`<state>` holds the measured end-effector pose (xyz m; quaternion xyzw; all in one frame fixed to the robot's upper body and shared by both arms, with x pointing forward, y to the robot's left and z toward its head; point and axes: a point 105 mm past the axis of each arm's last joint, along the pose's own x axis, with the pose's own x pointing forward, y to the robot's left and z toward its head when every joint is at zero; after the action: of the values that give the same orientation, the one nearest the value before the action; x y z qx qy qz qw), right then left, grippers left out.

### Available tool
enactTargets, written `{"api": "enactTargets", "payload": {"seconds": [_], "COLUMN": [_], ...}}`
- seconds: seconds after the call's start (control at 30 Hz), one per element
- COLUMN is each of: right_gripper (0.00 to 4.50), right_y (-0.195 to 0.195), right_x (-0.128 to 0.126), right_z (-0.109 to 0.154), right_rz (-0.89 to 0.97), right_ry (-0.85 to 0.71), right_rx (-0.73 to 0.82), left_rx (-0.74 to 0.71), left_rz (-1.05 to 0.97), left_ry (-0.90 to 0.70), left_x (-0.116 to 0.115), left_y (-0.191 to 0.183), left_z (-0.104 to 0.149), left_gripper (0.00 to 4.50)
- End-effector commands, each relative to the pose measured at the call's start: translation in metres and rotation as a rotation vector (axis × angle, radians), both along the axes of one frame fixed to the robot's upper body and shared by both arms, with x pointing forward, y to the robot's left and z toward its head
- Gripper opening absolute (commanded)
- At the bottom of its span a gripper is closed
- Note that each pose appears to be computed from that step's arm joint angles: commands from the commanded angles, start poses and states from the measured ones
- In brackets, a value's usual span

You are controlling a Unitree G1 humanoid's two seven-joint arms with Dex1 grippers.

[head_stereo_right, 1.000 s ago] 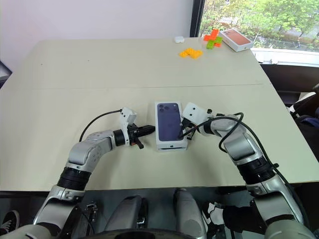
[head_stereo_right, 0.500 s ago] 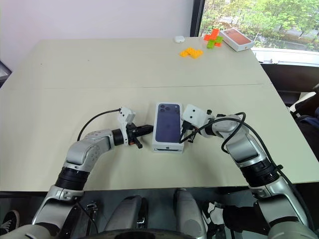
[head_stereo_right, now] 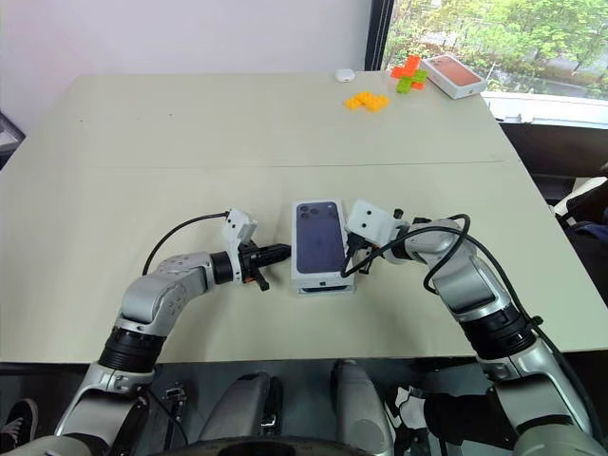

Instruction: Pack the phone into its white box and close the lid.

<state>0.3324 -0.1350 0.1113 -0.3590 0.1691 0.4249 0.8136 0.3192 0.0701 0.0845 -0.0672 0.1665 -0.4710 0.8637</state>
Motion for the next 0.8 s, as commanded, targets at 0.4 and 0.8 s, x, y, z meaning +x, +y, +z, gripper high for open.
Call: {"api": "enactTargets", "payload": {"seconds": [0.4, 0.8], "right_gripper": [0.04, 0.04], "right_y": [-0.002, 0.01], "right_x": [0.01, 0.008], "right_z": [0.022, 0.023], "right_rz": [-0.019, -0.002], "right_ry": [-0.082, -0.071], "right_rx": [0.032, 0.084], "left_rx": [-0.027, -0.043], "left_rz": [0.019, -0.002], "left_ry": [-0.072, -0.07], "left_x": [0.008, 0.006], "left_y": [0.009, -0.009], "left_z": [0.023, 0.019], "left_gripper": [0.0, 0.0]}}
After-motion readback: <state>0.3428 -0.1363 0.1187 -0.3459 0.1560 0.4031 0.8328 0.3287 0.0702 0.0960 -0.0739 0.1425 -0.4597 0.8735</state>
